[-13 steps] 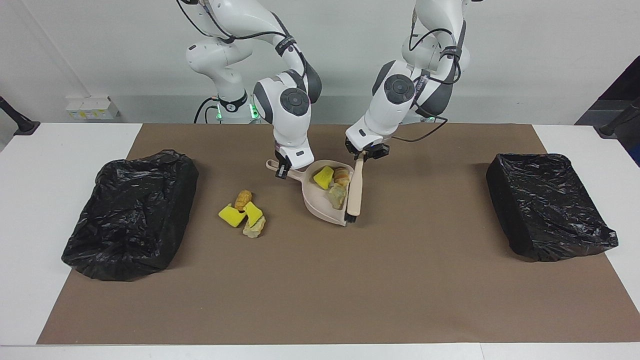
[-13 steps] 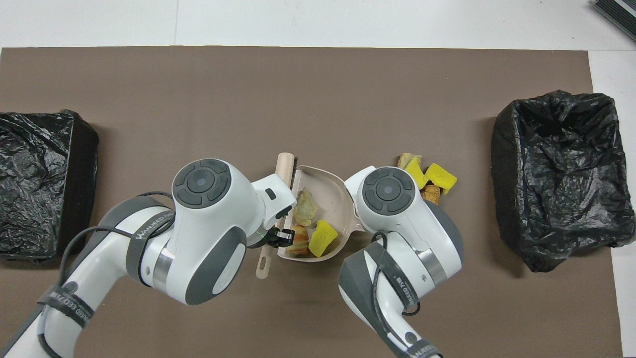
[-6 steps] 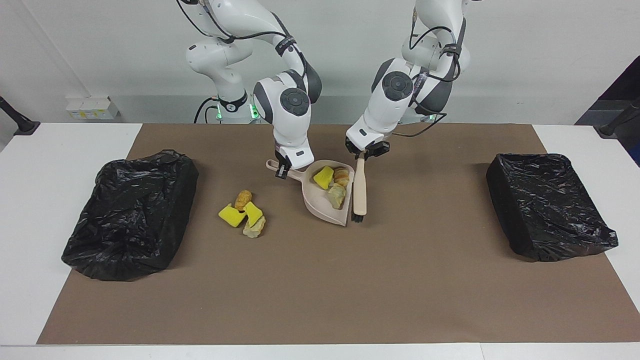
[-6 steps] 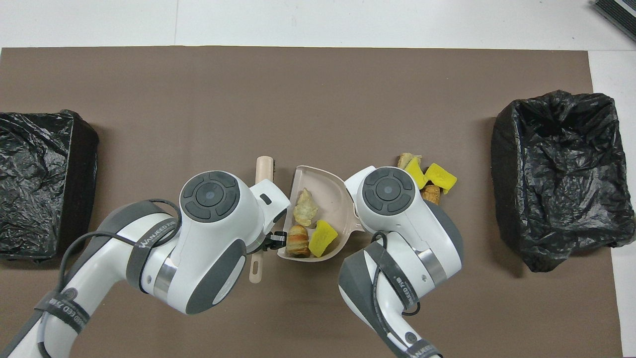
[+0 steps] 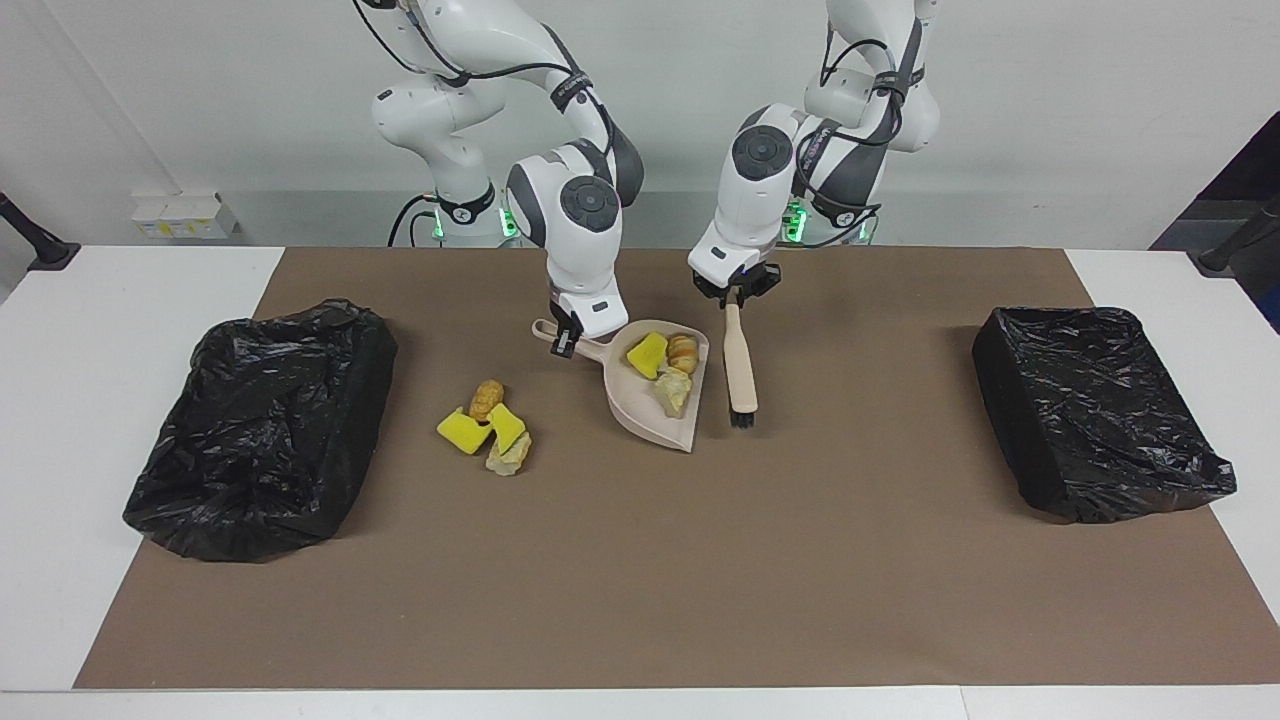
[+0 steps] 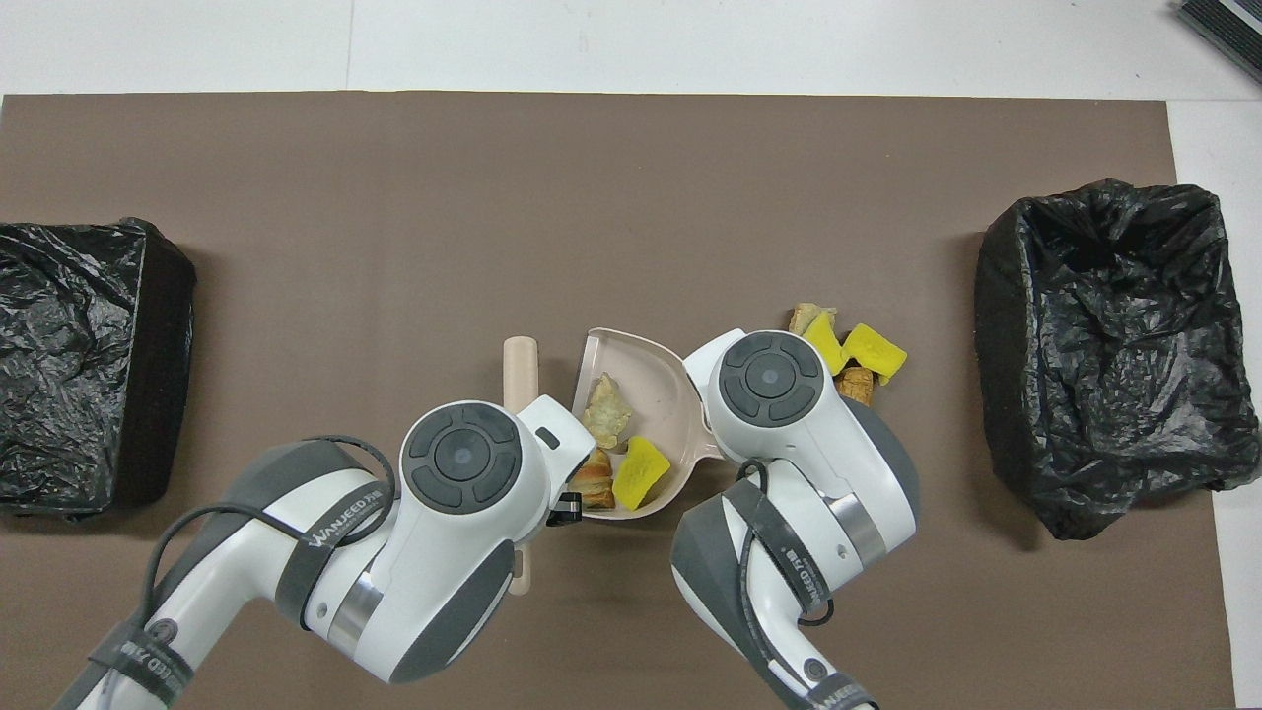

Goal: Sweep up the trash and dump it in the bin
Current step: 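Carry the loaded dustpan to the nearby bin with the right gripper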

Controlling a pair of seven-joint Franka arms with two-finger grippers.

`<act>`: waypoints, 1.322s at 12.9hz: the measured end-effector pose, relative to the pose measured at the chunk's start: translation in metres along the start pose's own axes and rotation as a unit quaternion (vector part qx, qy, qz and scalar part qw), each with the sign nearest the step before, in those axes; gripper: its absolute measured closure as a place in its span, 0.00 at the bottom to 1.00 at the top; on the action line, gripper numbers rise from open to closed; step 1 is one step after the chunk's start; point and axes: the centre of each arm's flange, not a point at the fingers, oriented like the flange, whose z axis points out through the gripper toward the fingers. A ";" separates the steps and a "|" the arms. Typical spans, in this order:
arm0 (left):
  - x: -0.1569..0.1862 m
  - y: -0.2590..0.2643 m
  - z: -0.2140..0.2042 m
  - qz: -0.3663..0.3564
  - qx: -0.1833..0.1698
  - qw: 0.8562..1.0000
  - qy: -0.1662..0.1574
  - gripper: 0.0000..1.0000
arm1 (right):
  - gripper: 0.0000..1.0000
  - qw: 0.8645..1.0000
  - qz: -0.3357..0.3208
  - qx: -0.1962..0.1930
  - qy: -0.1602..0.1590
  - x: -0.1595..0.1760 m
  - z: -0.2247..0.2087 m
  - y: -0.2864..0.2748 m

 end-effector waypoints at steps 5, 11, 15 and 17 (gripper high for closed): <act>-0.026 0.009 0.011 -0.005 0.002 1.000 0.006 0.73 | 0.68 1.000 0.000 0.000 0.000 0.000 0.000 0.000; -0.084 0.036 0.026 -0.029 0.004 0.999 0.018 0.73 | 0.68 1.000 0.019 -0.006 0.012 -0.019 -0.014 0.014; -0.088 0.035 0.028 -0.035 0.004 0.999 0.019 0.73 | 0.68 0.999 0.039 -0.003 0.019 -0.057 -0.036 0.030; -0.090 0.037 0.028 -0.032 0.004 0.999 0.019 0.73 | 0.68 0.999 0.046 0.000 0.021 -0.075 -0.051 0.035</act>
